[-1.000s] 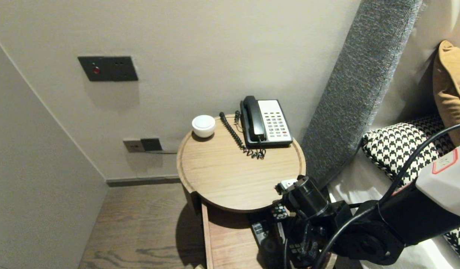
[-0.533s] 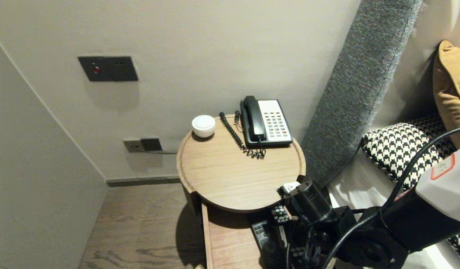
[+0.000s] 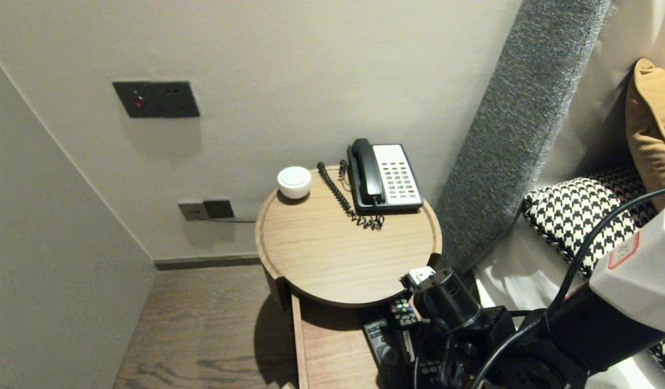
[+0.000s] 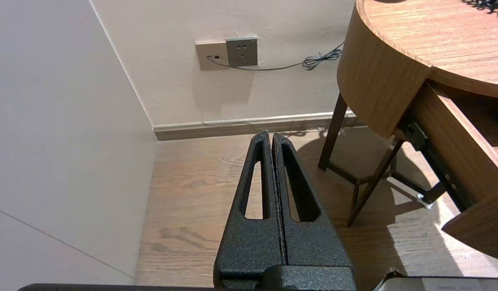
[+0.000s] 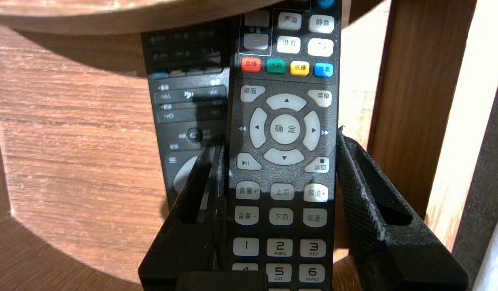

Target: Put the remote controls on the table in the drawer one by one

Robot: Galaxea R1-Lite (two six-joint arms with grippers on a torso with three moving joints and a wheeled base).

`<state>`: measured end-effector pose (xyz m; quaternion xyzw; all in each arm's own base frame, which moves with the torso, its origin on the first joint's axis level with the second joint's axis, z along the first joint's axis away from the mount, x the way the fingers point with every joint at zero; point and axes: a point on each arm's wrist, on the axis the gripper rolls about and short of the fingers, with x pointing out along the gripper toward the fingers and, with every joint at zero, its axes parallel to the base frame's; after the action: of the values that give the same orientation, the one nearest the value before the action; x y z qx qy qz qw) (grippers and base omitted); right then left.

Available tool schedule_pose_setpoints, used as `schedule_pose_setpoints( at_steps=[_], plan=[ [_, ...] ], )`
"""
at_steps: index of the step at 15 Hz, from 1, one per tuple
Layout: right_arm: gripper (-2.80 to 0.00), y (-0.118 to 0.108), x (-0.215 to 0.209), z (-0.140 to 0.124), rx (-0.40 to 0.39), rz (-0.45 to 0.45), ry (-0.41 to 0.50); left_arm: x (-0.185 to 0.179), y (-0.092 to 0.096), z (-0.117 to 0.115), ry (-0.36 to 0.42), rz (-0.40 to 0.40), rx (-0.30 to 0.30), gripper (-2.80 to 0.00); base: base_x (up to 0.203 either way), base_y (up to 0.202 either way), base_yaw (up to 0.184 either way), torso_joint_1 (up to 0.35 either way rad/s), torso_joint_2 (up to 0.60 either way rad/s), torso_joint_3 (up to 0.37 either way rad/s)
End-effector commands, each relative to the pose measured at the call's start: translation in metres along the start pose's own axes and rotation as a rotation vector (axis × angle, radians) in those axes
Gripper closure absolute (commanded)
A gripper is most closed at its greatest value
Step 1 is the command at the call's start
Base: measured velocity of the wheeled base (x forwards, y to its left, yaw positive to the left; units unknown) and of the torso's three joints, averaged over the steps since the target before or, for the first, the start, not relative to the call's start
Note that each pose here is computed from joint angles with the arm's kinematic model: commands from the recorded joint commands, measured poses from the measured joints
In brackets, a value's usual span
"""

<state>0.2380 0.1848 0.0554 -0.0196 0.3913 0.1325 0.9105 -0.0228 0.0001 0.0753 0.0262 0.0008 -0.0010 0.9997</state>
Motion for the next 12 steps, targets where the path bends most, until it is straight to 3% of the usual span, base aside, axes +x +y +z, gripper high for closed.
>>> schedule_pose_setpoints(
  at_steps=[1, 12],
  plan=[
    [0.00, 0.000, 0.004, -0.003, -0.003, -0.007, 0.012, 0.000, 0.000, 0.000, 0.000, 0.000, 0.000, 0.00, 0.000, 0.000, 0.000, 0.000, 0.00, 0.000],
    [0.00, -0.004, 0.009, -0.014, -0.016, -0.018, 0.047, 0.000, 0.000, 0.000, 0.000, 0.000, 0.000, 0.00, 0.000, 0.000, 0.000, 0.000, 0.00, 0.000]
  ],
)
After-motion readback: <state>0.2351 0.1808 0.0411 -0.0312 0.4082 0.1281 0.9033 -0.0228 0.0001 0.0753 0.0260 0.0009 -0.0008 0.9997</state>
